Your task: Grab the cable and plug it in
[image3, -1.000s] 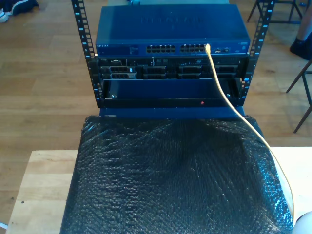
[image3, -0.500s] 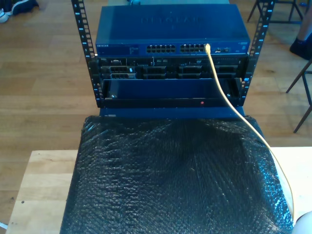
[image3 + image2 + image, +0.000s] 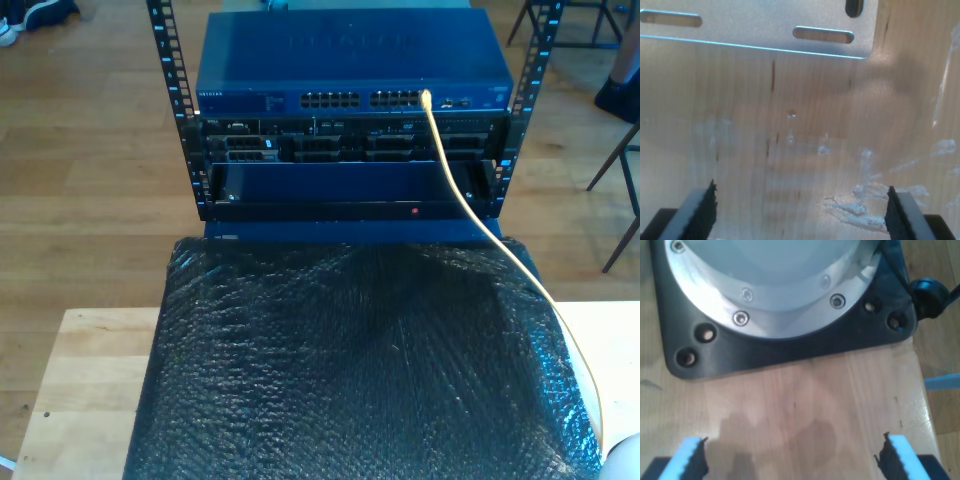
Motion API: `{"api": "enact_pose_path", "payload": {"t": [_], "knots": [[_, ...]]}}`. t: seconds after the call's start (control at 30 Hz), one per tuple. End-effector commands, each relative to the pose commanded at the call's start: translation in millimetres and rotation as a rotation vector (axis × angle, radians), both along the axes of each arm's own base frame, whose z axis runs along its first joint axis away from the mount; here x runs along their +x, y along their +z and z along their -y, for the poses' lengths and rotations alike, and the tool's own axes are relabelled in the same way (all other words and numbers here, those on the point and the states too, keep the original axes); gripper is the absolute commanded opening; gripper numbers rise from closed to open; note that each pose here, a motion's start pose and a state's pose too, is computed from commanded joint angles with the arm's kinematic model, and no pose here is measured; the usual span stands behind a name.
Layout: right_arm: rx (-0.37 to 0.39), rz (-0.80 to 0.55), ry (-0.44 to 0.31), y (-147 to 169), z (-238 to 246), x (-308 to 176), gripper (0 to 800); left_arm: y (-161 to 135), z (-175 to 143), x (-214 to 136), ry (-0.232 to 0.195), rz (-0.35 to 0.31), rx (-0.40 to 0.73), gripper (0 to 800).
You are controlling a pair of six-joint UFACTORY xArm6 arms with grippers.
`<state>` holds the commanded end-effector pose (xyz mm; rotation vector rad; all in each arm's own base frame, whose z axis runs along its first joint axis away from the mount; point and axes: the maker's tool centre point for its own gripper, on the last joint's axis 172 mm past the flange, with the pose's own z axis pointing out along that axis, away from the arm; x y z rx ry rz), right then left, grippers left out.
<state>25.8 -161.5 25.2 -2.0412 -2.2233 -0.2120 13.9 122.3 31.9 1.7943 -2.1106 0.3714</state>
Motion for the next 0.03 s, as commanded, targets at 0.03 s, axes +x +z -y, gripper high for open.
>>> {"api": "enact_pose_path", "payload": {"t": [0.03], "knots": [[-0.002, 0.000, 0.000, 0.0, 0.4, 0.0, 798, 0.0, 0.0, 0.0, 0.000, 0.000, 0.000, 800]]}}
